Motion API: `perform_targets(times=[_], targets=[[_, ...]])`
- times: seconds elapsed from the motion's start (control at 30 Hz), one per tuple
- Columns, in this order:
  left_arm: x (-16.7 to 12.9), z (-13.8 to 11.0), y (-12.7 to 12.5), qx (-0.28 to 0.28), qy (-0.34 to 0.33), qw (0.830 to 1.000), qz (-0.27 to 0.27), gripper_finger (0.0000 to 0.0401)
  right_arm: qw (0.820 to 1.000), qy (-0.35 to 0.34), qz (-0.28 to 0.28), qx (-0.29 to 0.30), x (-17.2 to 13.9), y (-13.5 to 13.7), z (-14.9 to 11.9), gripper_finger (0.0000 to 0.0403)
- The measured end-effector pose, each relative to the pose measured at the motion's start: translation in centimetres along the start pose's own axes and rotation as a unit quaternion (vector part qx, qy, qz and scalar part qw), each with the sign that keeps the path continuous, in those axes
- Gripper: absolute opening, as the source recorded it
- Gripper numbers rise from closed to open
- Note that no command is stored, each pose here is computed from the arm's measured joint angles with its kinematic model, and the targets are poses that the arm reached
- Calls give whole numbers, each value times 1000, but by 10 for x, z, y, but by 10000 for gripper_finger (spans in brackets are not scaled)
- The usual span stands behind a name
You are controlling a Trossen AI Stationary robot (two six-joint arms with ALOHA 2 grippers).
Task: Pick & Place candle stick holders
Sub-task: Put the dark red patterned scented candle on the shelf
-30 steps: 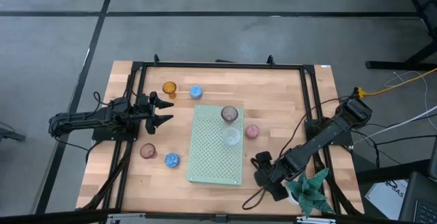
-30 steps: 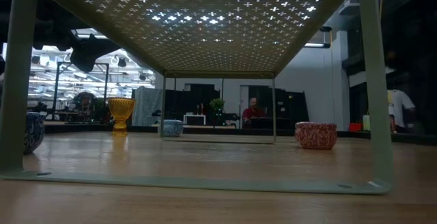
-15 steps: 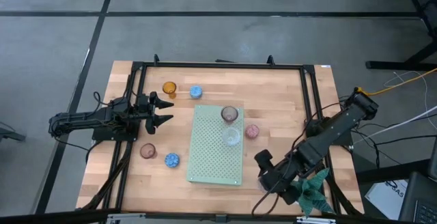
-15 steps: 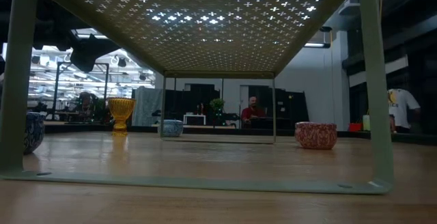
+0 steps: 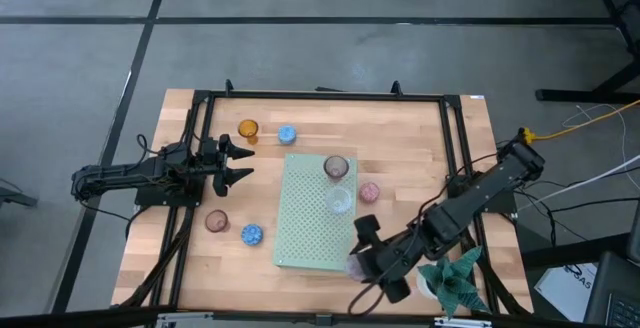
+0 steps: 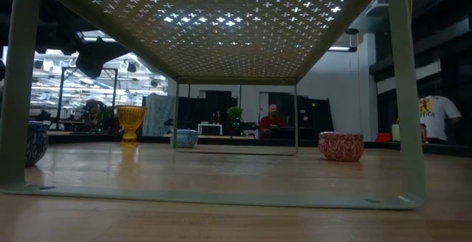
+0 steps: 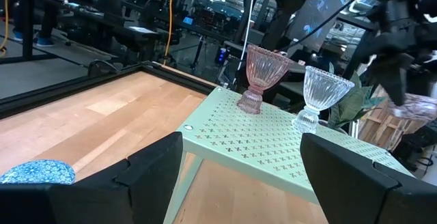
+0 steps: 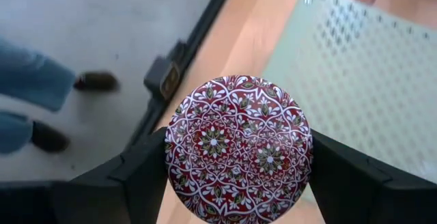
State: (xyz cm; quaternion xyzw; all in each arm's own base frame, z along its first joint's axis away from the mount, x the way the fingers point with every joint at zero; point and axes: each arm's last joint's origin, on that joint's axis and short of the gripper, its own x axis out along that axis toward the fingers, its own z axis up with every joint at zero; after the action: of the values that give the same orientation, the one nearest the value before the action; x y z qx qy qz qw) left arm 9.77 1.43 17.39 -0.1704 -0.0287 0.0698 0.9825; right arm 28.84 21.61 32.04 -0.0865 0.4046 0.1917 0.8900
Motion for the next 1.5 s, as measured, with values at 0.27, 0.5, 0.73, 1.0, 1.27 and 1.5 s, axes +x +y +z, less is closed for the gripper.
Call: perform_targets(times=[0.27, 0.5, 0.73, 1.0, 1.27, 1.5], targets=[[0, 0, 0, 0, 0, 1000, 0, 294, 995, -37, -52, 78, 27, -24, 19, 288], [0, 0, 0, 0, 0, 1000, 0, 294, 987, -36, -64, 144, 54, -37, 19, 294], [0, 0, 0, 0, 0, 1000, 0, 294, 980, -13, -74, 183, 74, -41, 13, 309], [0, 0, 0, 0, 0, 1000, 0, 294, 977, -7, -76, 201, 80, -42, 12, 316], [0, 0, 0, 0, 0, 1000, 0, 294, 979, -7, -76, 190, 80, -42, 12, 334], [0, 0, 0, 0, 0, 1000, 0, 294, 979, -5, -64, 191, 80, -41, 12, 343]])
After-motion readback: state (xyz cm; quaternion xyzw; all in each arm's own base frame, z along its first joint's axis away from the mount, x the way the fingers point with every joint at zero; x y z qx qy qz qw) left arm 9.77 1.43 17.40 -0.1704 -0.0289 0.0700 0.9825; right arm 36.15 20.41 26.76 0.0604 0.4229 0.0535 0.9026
